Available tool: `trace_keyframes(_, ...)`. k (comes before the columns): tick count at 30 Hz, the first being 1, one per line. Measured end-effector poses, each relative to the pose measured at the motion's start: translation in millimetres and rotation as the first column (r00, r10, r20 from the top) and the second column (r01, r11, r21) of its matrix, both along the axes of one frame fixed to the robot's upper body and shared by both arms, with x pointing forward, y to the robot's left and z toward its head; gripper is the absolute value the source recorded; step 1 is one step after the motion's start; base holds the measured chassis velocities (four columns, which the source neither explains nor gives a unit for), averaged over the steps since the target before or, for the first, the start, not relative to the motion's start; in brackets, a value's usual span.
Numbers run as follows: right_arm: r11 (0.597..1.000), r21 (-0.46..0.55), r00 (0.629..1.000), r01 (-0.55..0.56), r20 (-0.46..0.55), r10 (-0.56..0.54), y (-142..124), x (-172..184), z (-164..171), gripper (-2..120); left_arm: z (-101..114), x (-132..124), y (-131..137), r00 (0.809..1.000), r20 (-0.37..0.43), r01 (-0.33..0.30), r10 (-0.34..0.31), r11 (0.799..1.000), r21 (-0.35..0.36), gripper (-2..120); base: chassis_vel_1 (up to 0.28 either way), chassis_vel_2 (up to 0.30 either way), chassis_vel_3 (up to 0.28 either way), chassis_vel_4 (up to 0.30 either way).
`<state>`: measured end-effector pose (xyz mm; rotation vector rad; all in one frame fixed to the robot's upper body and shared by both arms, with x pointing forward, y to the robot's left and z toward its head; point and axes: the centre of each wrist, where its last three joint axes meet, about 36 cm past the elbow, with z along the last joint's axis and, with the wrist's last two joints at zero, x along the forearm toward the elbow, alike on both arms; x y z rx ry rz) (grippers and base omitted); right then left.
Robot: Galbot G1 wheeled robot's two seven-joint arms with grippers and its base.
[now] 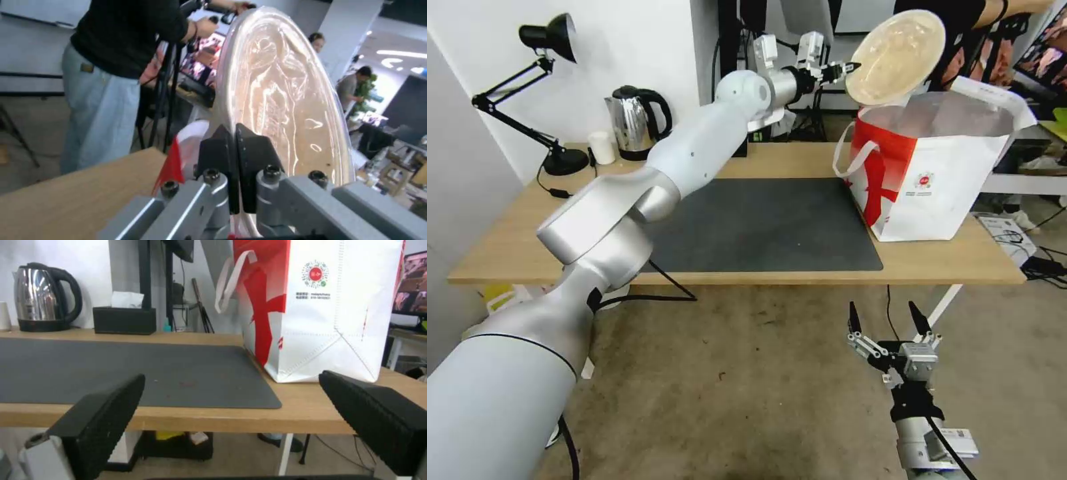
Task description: Pick up the trash from the table and place it into the takeout bag.
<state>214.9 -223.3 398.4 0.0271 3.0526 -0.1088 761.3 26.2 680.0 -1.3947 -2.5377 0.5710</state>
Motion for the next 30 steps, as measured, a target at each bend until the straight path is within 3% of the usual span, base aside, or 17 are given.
trace_keyframes(20,1.0,0.0,1.0,0.0,0.0,0.0,0,0,0,100,-32,-2,-3,1.0,-0.018,-0.004,0.004,1.0,0.023,0,0.0,0.0,0.0,0.0)
trace_keyframes(30,1.0,0.0,1.0,0.0,0.0,0.0,0,0,0,100,-24,2,3,1.0,-0.008,-0.016,0.016,1.0,0.005,0,0.0,0.0,0.0,0.0)
